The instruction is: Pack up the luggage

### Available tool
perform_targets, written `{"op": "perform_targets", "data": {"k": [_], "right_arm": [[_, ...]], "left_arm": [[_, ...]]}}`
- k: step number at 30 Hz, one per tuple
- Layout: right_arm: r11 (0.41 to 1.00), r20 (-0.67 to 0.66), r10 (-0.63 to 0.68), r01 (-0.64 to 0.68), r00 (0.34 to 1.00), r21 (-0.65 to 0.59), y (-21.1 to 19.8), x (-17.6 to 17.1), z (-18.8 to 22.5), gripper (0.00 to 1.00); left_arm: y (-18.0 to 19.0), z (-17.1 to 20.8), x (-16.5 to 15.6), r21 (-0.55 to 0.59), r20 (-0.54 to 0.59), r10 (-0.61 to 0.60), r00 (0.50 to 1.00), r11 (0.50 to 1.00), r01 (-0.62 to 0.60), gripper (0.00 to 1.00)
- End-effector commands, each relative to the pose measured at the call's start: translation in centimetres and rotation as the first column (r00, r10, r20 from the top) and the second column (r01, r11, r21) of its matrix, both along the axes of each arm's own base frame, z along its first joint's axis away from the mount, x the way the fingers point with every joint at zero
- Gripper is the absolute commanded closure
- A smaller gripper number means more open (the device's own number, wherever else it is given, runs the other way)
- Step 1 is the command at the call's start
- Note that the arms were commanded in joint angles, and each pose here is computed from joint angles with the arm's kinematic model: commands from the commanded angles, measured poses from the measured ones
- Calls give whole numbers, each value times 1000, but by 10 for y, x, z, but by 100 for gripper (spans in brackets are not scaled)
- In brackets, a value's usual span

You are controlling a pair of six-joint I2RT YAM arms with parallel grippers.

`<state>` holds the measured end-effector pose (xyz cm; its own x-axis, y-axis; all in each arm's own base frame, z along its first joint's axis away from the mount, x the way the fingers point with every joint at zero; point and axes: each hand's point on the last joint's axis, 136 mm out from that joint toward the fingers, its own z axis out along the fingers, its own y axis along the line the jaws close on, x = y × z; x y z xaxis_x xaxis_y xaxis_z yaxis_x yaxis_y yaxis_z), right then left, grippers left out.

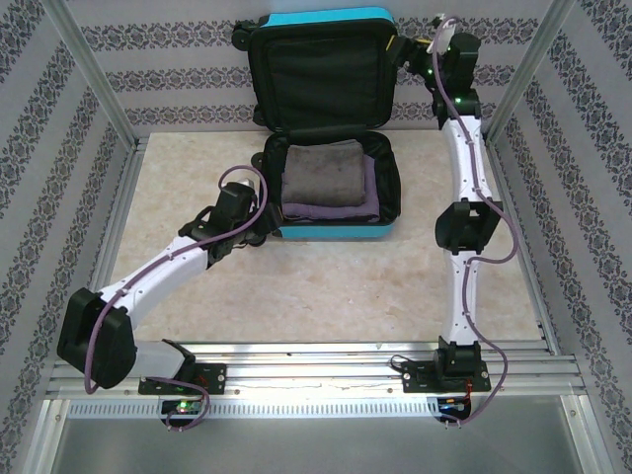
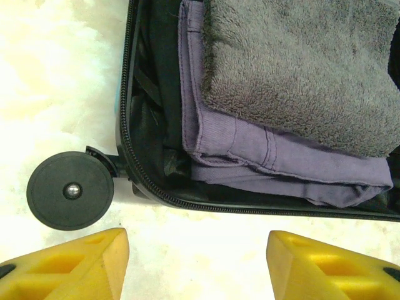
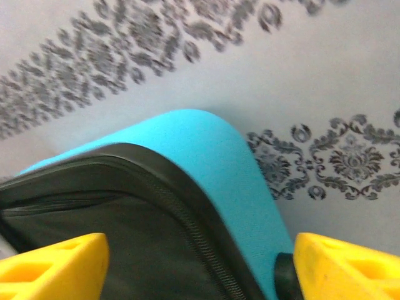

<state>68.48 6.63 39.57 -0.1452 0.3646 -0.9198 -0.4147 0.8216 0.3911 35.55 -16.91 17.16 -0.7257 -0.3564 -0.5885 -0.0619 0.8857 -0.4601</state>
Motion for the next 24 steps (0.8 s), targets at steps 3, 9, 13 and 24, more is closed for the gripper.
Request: {"op": "perform_targets", "data": {"k": [3, 9, 13, 24], "right_arm": [[996, 163, -68, 59, 984, 64, -10, 14, 21, 19], [995, 169, -104, 102, 980, 19, 2, 24, 3, 23], [992, 195, -106, 116, 975, -40, 18, 22, 4, 33], [978, 234, -96, 136, 968, -160, 44, 10, 19, 78]], "left_arm": [[8, 4, -11, 29, -2, 25, 1000, 999, -25, 40], [8, 3, -12, 34, -10, 21, 1000, 999, -20, 40], [10, 5, -14, 39, -12, 23, 1000, 999, -23, 40], [16, 7, -19, 50, -3, 36, 999, 998, -36, 40]]}}
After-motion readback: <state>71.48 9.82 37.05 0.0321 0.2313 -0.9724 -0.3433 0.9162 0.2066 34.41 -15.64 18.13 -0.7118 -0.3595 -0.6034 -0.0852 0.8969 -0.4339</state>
